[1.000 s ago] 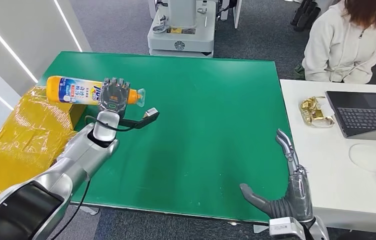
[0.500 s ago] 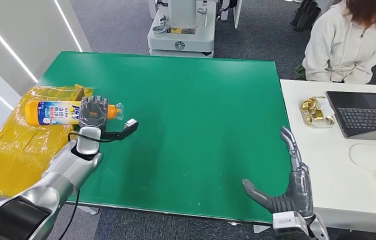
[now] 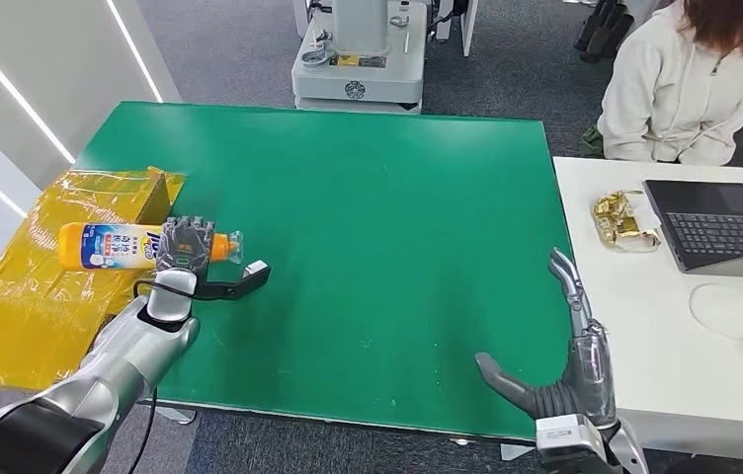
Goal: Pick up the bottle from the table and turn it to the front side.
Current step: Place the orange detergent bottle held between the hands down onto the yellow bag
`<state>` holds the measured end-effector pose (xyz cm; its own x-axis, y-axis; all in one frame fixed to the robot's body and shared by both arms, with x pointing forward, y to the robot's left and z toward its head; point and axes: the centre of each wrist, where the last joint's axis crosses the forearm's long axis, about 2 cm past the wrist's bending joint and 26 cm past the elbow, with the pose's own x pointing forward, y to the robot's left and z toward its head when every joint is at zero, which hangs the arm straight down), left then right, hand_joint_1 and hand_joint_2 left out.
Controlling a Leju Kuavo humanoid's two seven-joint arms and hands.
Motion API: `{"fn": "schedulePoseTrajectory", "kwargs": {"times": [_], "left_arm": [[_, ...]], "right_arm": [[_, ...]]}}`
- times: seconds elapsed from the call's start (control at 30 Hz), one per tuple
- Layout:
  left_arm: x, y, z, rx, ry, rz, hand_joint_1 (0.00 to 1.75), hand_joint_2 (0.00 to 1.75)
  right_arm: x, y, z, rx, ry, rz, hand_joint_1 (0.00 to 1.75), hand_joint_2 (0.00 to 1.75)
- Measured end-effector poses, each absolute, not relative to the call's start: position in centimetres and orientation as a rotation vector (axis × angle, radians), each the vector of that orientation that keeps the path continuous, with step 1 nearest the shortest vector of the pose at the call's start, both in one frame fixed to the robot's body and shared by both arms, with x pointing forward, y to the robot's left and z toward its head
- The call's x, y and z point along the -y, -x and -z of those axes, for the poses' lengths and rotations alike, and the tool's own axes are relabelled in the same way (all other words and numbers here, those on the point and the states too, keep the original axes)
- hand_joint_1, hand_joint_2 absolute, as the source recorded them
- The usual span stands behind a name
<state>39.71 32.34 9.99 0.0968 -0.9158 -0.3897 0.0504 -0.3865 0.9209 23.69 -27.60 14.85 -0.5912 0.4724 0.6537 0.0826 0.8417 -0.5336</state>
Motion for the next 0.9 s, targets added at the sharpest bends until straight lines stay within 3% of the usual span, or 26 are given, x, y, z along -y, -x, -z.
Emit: {"fn": "schedulePoseTrajectory", "kwargs": {"times": [0.27, 0.3, 0.4, 0.43, 0.9], "left_arm": [[-33.3, -39.0, -8.9, 0.867, -1.493, 1.422, 1.75, 1.75], [-33.5, -38.9, -8.8, 0.858, -1.491, 1.422, 1.50, 1.75], [-34.0, -38.8, -8.5, 0.835, -1.488, 1.427, 0.19, 1.75], [-34.2, -38.7, -8.5, 0.830, -1.489, 1.427, 0.00, 1.75], [-34.3, -39.4, -9.2, 0.878, -1.496, 1.434, 0.00, 1.75]], "right_arm": [[27.4, -23.8, -14.8, 2.150, 0.397, -0.583, 0.00, 1.75], [27.4, -23.8, -14.8, 2.150, 0.397, -0.584, 0.00, 1.75], [27.4, -23.7, -14.8, 2.148, 0.399, -0.589, 0.00, 1.75], [27.4, -23.8, -14.8, 2.146, 0.399, -0.592, 0.00, 1.75], [27.3, -23.9, -15.3, 2.147, 0.390, -0.580, 0.00, 1.75]]}}
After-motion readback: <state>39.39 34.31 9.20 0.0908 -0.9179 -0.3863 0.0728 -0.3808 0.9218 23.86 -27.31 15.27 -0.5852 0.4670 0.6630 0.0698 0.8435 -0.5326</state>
